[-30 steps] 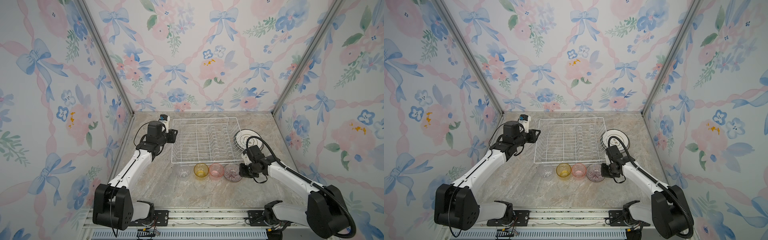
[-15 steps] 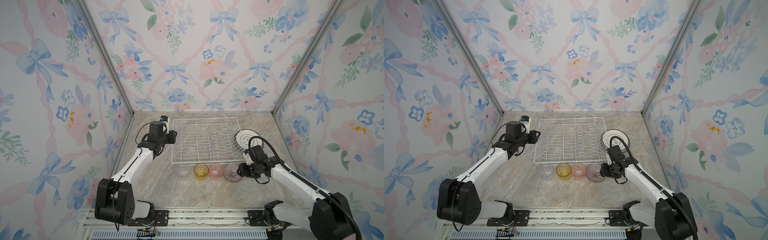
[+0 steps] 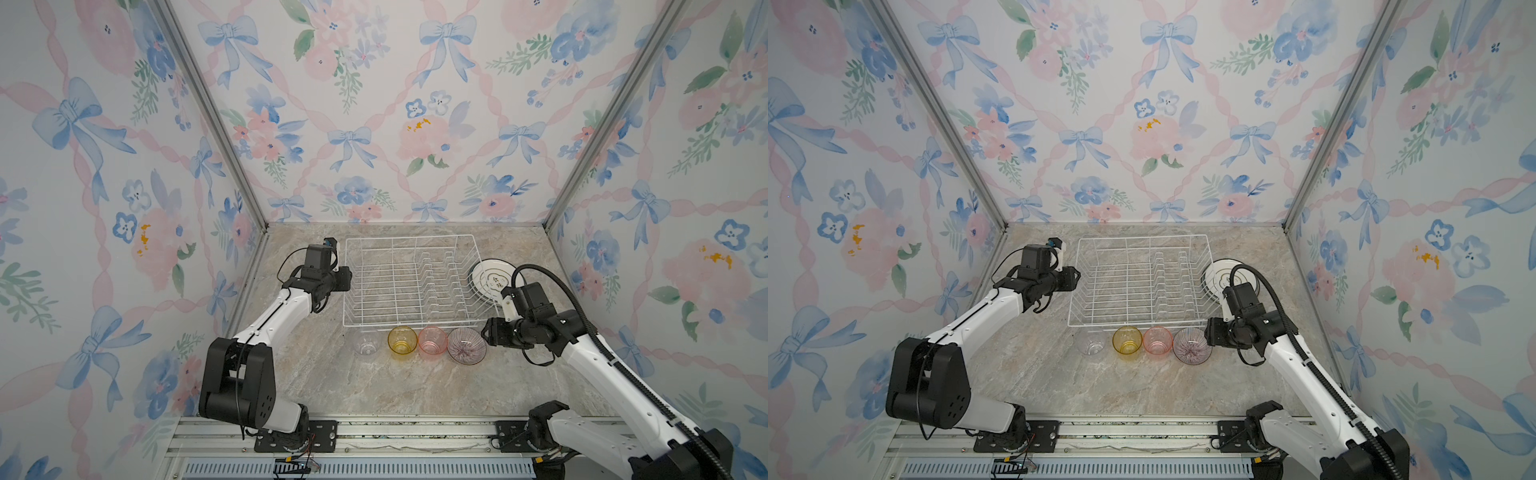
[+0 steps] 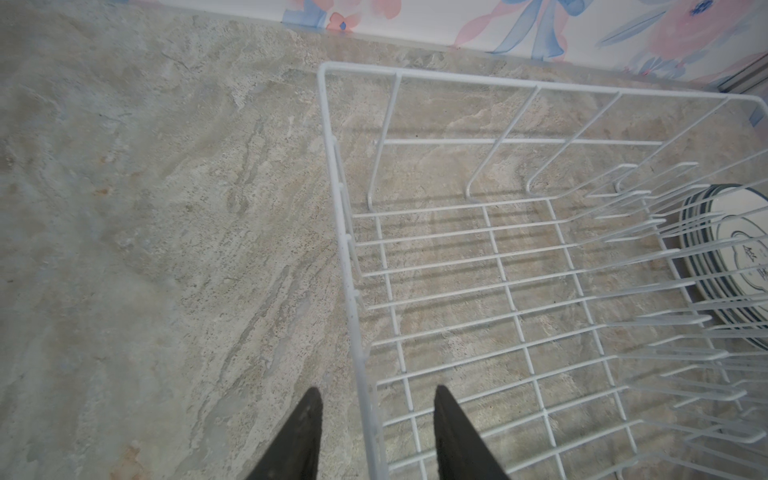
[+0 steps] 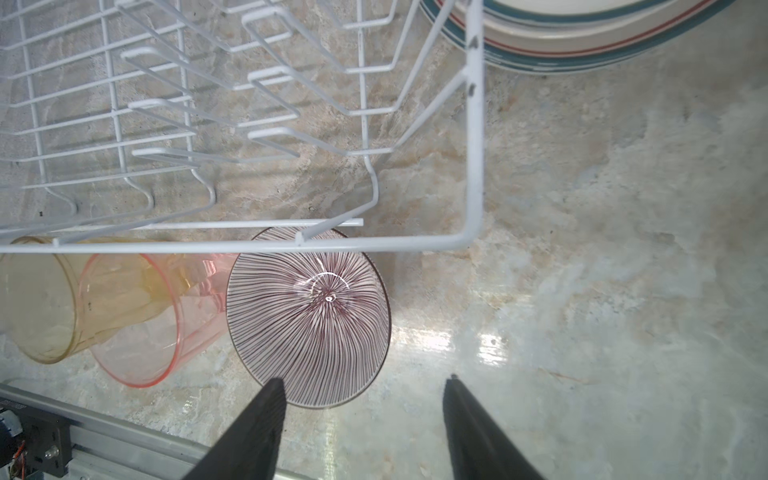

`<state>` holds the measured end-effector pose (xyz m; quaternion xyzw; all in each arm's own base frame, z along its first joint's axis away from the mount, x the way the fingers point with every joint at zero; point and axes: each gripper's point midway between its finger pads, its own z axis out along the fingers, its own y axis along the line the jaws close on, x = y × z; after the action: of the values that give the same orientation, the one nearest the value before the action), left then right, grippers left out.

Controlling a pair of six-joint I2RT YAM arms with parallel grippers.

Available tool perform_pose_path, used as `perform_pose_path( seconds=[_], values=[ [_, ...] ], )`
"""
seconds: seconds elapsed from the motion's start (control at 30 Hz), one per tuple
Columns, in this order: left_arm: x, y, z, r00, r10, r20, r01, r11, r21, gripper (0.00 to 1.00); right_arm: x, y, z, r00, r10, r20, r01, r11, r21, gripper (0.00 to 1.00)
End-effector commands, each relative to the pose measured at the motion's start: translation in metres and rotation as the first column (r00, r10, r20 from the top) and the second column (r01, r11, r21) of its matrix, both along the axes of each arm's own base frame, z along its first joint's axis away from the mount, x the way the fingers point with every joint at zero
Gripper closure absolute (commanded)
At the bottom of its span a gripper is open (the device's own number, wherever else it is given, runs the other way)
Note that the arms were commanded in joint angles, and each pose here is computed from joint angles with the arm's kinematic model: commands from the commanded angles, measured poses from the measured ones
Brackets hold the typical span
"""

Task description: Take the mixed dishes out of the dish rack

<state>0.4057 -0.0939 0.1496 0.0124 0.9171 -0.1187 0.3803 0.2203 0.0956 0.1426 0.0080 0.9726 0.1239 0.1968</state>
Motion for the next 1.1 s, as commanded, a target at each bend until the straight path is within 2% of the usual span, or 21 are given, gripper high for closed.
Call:
perform_pose_path(
  seconds=[0.0,0.13,0.27,0.63,1.07],
  values=[
    [0.001,0.003,-0.008,1.0,0.002,-0.03,0.0,0.999,0.041,0.56,0.001,-0.015,0.029,0.998,-0.008,0.069,0.012,0.998,-0.06,0.36],
    [0.003,0.003,-0.017,0.999,0.001,-0.051,0.001,0.999,0.048,0.56,0.012,-0.018,0.056,0.988,-0.006,0.157,0.016,0.998,-0.063,0.35],
    [0.005,0.0,-0.022,0.998,-0.004,-0.063,0.008,0.999,0.052,0.56,0.018,-0.019,0.063,0.982,-0.007,0.186,0.018,0.998,-0.061,0.34],
    [0.015,0.017,-0.028,0.997,0.045,-0.059,-0.035,0.988,0.153,0.56,0.021,-0.022,0.064,0.979,-0.02,0.205,0.03,0.998,-0.047,0.32],
    [0.032,0.031,-0.031,0.995,0.073,-0.062,-0.059,0.979,0.193,0.56,0.023,-0.025,0.063,0.978,-0.024,0.207,0.033,0.999,-0.039,0.31]
  ],
)
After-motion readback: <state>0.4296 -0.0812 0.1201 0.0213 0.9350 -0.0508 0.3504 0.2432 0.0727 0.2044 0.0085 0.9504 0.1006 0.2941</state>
